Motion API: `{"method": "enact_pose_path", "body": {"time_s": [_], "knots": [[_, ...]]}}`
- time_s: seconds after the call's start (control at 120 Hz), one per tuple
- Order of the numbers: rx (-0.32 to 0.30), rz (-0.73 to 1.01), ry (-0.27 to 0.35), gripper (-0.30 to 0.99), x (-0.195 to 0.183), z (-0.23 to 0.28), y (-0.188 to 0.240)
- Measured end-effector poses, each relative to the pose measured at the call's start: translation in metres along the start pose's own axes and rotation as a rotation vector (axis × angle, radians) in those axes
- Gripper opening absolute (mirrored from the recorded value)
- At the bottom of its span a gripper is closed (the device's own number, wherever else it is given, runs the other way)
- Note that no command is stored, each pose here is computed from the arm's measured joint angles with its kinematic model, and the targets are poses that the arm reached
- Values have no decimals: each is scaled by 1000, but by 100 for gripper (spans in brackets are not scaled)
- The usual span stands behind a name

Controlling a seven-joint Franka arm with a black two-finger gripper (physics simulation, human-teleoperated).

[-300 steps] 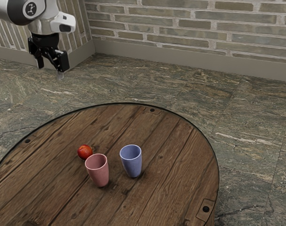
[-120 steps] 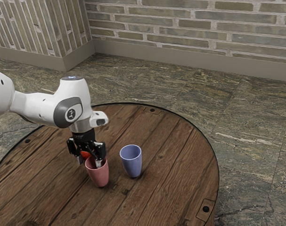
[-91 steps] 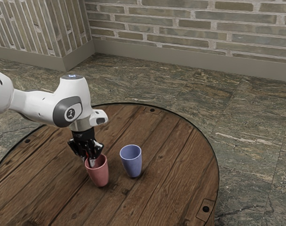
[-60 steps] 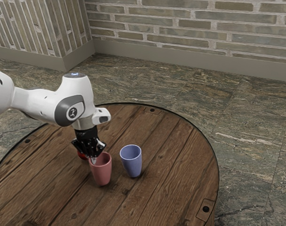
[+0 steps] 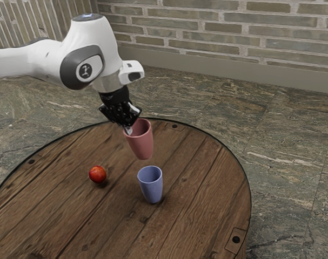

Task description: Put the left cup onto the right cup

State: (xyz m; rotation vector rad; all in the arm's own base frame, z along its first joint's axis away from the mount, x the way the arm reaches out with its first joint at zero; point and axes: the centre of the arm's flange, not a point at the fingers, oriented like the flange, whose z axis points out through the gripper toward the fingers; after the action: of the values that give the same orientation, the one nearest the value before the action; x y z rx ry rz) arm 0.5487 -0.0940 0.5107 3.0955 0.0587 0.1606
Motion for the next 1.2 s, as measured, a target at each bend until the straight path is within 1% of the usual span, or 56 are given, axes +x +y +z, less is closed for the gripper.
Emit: {"method": "enact_pose_path", "body": {"time_s": [0.092,0.242,0.425,0.575,0.642,0.892,1.2], "knots": [[-9,-2,-50,-9,9,12,11],[-9,-13,-117,-9,2,29,20],[-1,-49,-168,-9,2,51,12],[1,-113,-179,-9,12,63,-20],[1,-128,-180,-9,16,67,-27],[0,-117,-185,-9,20,84,-17],[-12,-113,-162,-9,27,88,-9]]}}
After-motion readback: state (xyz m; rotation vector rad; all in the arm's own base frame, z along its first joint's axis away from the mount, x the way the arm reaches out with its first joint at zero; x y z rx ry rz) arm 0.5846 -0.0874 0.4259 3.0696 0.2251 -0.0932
